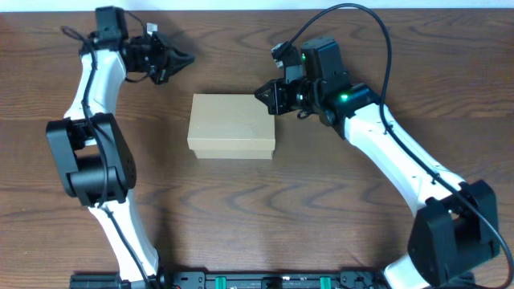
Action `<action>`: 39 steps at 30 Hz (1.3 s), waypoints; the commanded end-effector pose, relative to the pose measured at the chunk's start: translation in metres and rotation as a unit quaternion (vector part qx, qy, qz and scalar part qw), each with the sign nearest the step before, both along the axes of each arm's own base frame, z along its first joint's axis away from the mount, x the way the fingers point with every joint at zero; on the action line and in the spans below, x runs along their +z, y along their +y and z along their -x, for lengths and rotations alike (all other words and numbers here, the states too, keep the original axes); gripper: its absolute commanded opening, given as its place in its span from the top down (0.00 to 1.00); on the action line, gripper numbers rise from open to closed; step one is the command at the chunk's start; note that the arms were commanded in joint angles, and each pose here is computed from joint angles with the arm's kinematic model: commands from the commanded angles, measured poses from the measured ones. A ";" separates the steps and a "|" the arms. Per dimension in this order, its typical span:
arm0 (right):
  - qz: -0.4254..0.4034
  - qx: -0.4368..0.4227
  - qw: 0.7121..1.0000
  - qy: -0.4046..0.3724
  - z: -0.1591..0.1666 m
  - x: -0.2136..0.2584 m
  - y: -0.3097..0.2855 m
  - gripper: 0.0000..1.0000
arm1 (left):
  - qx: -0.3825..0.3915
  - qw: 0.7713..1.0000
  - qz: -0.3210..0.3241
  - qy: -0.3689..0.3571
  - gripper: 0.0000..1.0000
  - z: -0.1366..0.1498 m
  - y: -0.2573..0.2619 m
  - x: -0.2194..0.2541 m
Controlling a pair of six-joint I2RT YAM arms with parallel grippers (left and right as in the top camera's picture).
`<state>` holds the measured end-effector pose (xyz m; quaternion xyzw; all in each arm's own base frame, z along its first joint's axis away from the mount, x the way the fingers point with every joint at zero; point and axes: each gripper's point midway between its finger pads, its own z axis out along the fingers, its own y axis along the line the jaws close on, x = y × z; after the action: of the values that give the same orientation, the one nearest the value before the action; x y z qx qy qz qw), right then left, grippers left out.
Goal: Pack container
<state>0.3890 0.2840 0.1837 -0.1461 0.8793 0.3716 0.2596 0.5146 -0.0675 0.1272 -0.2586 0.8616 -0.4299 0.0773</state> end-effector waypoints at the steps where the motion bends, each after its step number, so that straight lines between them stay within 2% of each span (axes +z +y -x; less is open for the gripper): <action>1: 0.005 0.012 1.000 -0.025 0.007 0.013 0.010 0.99 | -0.078 0.970 -0.211 -0.091 0.95 -0.010 0.020 0.008; 6: 0.057 0.012 0.998 -0.021 0.026 -0.003 0.025 0.99 | -0.110 0.937 -0.325 -0.065 0.95 0.009 0.022 0.037; 10: 0.083 0.025 0.996 -0.017 0.039 -0.012 0.031 0.99 | -0.113 0.923 -0.367 -0.026 0.95 0.028 0.033 0.050; 21: 0.161 0.039 0.986 0.013 0.064 -0.059 0.043 0.99 | -0.134 0.922 -0.362 0.032 0.94 0.061 0.036 0.049; 27: 0.205 0.040 0.977 0.040 0.070 -0.090 0.038 0.99 | -0.123 0.923 -0.366 0.007 0.95 0.063 0.036 0.071; 32: 0.268 0.029 0.962 0.044 0.070 -0.112 0.019 0.99 | -0.098 0.922 -0.372 -0.032 0.94 0.072 0.045 0.110; 35: 0.289 0.028 0.956 0.051 0.071 -0.124 0.012 0.99 | -0.082 0.922 -0.375 -0.049 0.90 0.077 0.052 0.127; 36: 0.287 0.029 0.956 0.051 0.071 -0.124 0.014 0.99 | -0.079 0.922 -0.376 -0.052 0.86 0.078 0.054 0.131; 37: 0.283 0.028 0.958 0.046 0.069 -0.122 0.015 0.99 | -0.075 0.921 -0.378 -0.054 0.73 0.079 0.056 0.134; 38: 0.273 0.026 0.961 0.036 0.065 -0.115 0.019 0.84 | -0.073 0.922 -0.377 -0.051 0.27 0.083 0.058 0.136; 39: 0.254 0.025 0.967 0.020 0.060 -0.102 0.026 0.36 | -0.073 0.923 -0.376 -0.042 0.04 0.088 0.061 0.136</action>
<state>0.3246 0.3199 0.1006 -0.2206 0.9393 0.1830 0.1885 0.4306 -0.0136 0.2535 -0.1252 0.9736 -0.0959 0.1651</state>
